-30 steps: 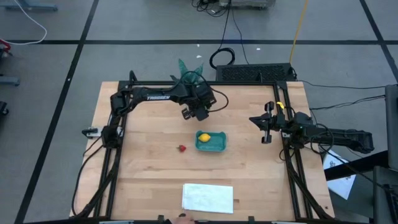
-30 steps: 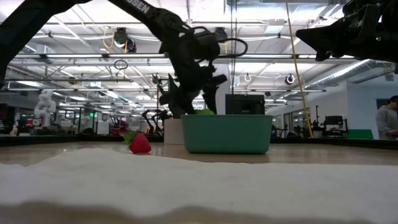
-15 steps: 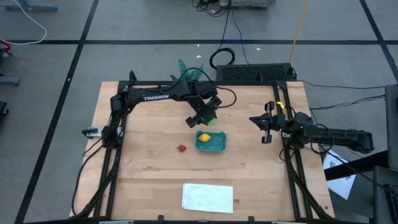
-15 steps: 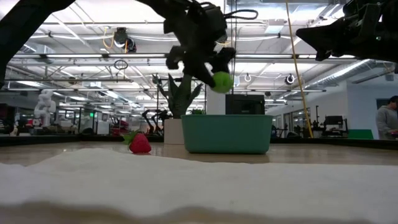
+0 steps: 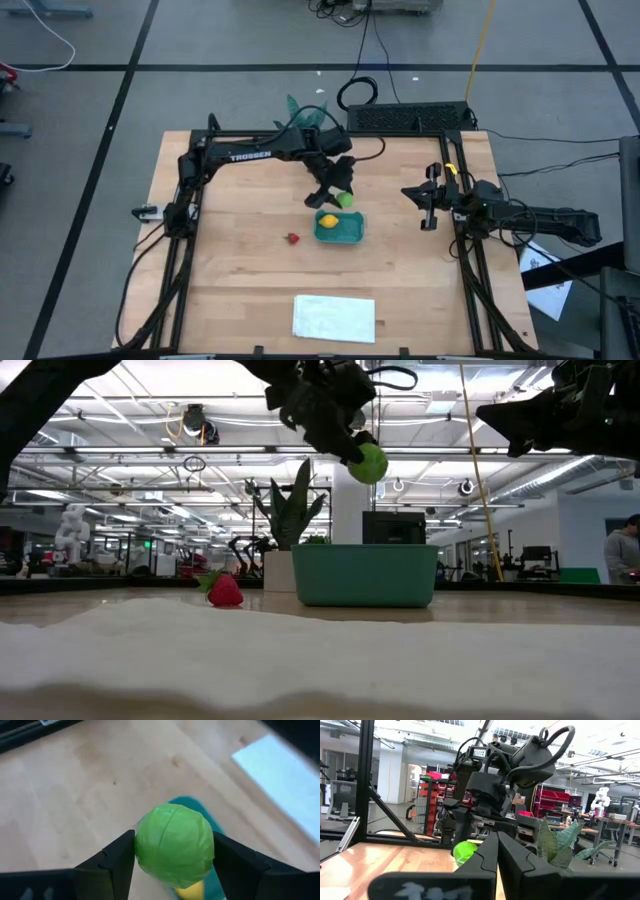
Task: Pick and placing Produce into tupperware
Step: Put the cabbage into the green bin
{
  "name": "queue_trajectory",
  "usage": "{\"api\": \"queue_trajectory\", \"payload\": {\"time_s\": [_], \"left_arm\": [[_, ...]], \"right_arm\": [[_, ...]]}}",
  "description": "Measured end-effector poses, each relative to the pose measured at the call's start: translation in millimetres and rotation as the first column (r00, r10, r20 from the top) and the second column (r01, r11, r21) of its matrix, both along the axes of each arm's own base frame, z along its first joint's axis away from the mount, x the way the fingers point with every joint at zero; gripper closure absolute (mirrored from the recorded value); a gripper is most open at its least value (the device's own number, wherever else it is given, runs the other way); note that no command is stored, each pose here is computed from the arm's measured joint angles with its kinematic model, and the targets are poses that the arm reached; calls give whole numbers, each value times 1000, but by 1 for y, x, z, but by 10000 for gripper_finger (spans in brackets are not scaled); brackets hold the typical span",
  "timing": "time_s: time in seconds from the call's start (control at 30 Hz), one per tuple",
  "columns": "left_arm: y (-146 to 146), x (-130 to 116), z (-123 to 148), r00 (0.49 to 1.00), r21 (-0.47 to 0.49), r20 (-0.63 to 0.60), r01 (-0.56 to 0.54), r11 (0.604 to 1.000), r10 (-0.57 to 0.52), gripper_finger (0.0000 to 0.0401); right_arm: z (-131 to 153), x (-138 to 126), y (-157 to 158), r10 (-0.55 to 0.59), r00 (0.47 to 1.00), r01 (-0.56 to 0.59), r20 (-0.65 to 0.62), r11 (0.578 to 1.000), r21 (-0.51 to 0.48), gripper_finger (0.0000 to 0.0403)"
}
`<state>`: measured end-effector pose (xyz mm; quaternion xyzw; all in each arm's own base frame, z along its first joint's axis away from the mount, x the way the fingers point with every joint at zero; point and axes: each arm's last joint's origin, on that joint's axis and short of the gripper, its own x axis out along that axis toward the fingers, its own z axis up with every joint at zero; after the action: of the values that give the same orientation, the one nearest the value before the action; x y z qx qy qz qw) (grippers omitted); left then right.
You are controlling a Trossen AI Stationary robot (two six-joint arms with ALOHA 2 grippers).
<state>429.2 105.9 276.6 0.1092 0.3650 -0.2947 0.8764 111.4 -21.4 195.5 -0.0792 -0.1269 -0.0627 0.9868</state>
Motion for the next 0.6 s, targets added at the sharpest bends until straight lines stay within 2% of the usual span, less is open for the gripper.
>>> {"api": "queue_trajectory", "payload": {"time_s": [0.17,0.37,0.6], "left_arm": [[-1,3,3,997,-131,-22,-71,989,68,176],[-1,7,7,984,-252,-65,-174,952,163,176],[-1,8,8,977,-348,-113,-207,914,179,176]], "right_arm": [[0,0,0,0,1000,0,5,1000,-1,403],[1,0,0,0,1000,0,10,1000,-2,403],[1,0,0,1,1000,-1,10,1000,2,403]]}}
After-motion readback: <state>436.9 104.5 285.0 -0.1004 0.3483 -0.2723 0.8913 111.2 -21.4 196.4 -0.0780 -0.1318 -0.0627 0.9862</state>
